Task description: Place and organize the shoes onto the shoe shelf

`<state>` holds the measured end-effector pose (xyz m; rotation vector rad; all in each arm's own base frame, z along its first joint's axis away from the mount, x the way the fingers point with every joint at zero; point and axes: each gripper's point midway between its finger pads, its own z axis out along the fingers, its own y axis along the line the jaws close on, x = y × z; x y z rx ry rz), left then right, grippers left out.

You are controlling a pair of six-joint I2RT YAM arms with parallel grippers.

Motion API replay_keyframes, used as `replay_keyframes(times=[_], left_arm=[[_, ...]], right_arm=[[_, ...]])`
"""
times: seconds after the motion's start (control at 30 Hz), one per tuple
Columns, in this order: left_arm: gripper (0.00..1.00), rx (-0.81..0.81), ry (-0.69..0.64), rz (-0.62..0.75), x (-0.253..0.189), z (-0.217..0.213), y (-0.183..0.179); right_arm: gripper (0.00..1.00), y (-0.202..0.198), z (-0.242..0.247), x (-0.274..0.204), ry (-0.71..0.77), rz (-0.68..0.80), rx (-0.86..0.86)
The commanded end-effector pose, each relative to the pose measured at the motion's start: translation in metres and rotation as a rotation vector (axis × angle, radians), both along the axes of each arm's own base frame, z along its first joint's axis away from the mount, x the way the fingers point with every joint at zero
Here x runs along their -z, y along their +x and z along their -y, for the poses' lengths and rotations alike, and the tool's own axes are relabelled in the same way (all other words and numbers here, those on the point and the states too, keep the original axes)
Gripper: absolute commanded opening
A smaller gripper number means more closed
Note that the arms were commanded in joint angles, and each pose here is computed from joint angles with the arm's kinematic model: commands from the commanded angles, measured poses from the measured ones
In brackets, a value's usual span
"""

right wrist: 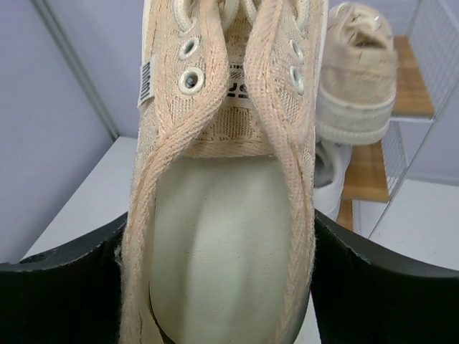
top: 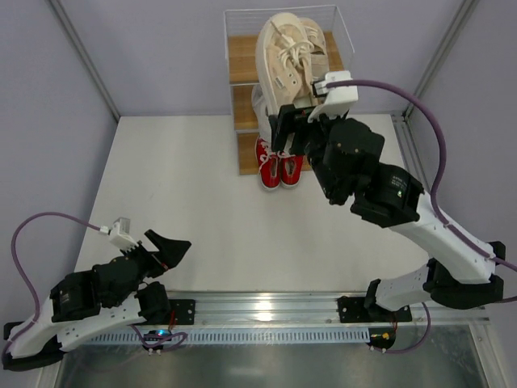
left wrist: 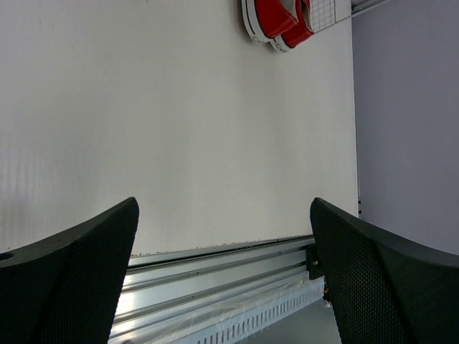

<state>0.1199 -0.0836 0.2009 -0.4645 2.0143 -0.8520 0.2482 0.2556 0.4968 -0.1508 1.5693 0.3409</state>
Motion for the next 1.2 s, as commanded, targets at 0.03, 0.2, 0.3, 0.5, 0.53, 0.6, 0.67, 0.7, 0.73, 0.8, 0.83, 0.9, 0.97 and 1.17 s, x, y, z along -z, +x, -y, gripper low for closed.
replay_keyframes(times=[0.03,0.2,0.3,0.5,0.53,0.6,0.67,0.7,0.73,0.8,0.83,0.9,0.97,1.17], left_arm=[[1.0,0.002,-0.025,0.024,-0.012,0.0,0.001],[1.0,0.01,-0.036,0.02,-0.01,0.002,0.0],[1.0,0.017,-0.036,0.017,-0.009,0.002,-0.002],[1.0,0.024,-0.057,0.022,-0.011,0.0,-0.004],[1.0,0.025,-0.059,0.021,-0.011,0.0,-0.004],[1.0,0.025,-0.063,0.024,-0.011,-0.001,-0.004],[1.0,0.022,-0.067,0.026,-0.012,-0.003,-0.005],[1.0,0.021,-0.068,0.028,-0.012,-0.004,-0.005],[1.0,0.02,-0.076,0.032,-0.015,-0.005,-0.005],[1.0,0.017,-0.079,0.035,-0.015,-0.005,-0.005],[1.0,0.017,-0.08,0.035,-0.015,-0.006,-0.005],[1.0,0.017,-0.08,0.035,-0.015,-0.006,-0.005],[1.0,0.017,-0.08,0.035,-0.015,-0.006,-0.005],[1.0,0.016,-0.084,0.038,-0.017,-0.006,-0.004]], right_arm=[[0.04,0.029,0.004,-0.038,-0.048,0.063,0.041],[0.04,0.068,-0.013,-0.064,-0.051,0.129,0.051],[0.04,0.087,-0.021,-0.075,-0.056,0.153,0.066],[0.04,0.129,-0.015,-0.067,-0.064,0.154,0.141],[0.04,0.135,-0.019,-0.063,-0.062,0.146,0.111],[0.04,0.145,-0.02,-0.056,-0.059,0.129,0.088],[0.04,0.157,-0.023,-0.048,-0.06,0.119,0.058],[0.04,0.159,-0.025,-0.047,-0.063,0.119,0.048],[0.04,0.163,-0.025,-0.045,-0.065,0.12,0.049],[0.04,0.167,-0.025,-0.048,-0.057,0.128,0.04],[0.04,0.17,-0.026,-0.046,-0.057,0.125,0.04],[0.04,0.172,-0.022,-0.05,-0.048,0.134,0.045],[0.04,0.176,-0.022,-0.049,-0.041,0.132,0.042],[0.04,0.188,-0.02,-0.042,-0.012,0.116,0.07]])
